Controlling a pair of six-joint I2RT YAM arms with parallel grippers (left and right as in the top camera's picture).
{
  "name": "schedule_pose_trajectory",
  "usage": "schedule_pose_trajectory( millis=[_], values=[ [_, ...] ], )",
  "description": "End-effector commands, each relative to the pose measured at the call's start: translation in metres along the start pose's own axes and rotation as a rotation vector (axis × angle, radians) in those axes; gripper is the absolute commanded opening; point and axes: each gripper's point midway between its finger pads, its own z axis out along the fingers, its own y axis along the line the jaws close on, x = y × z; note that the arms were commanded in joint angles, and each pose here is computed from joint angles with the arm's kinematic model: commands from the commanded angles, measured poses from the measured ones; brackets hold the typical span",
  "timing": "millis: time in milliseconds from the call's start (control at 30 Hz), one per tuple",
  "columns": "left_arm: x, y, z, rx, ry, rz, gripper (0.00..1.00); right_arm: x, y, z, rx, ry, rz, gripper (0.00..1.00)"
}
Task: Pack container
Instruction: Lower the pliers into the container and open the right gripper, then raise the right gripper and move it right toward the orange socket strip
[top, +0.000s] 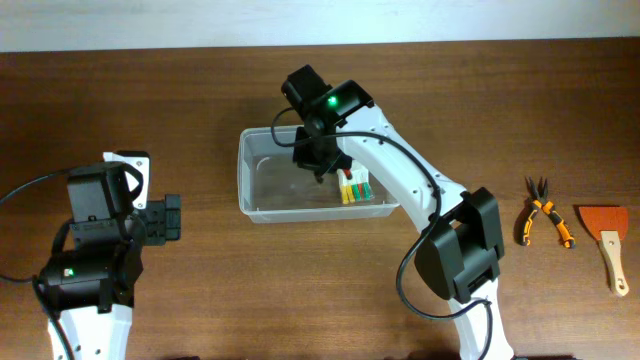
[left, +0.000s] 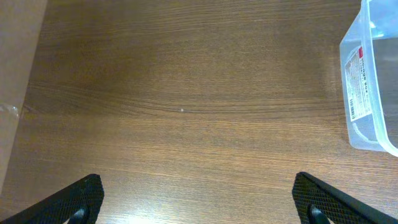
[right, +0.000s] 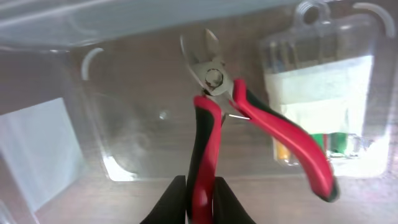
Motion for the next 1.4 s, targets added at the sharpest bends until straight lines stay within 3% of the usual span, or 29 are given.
schedule_pose_trajectory(
  millis=[0,300,567,733,933,1100,1167,1200,1300,1367],
  values=[
    [-0.005,0.005,-0.003,-0.016,-0.013,-0.016,0.99,0.008,0.012,0.008,-0.011,0.01,-0.016,0.15],
    [-0.005,0.005,-0.003,-0.015,-0.011,-0.015,0.99,0.015,0.006,0.047,0.042,0.066,-0.02,0.16],
    [-0.004,0.005,-0.003,-0.015,-0.009,-0.015,0.99,0.005,-0.003,0.047,0.065,0.04,-0.038,0.16],
    [-0.004,0.005,-0.003,-0.015,-0.009,-0.015,0.99,-0.016,-0.014,0.026,0.049,0.009,0.004,0.16],
    [-0.004,0.005,-0.003,-0.015,-0.009,-0.015,0.99,-0.063,-0.032,-0.048,-0.008,-0.108,0.017,0.23],
    [-0.004,0.005,-0.003,-0.015,-0.01,-0.015,0.99,-0.097,-0.061,-0.125,-0.039,-0.253,0.028,0.6],
    [-0.004,0.005,-0.003,-0.015,-0.009,-0.015,0.99,-0.104,-0.085,-0.157,-0.011,-0.309,0.058,0.92],
    [-0.004,0.005,-0.003,-0.015,-0.009,-0.015,0.99,-0.106,-0.098,-0.172,0.007,-0.332,0.056,1.0],
    [-0.004,0.005,-0.003,-0.015,-0.01,-0.015,0.99,-0.105,-0.137,-0.205,0.08,-0.38,0.068,0.99],
    [-0.004,0.005,-0.003,-0.015,-0.009,-0.015,0.99,-0.108,-0.147,-0.224,0.056,-0.412,-0.016,0.99]
  ],
)
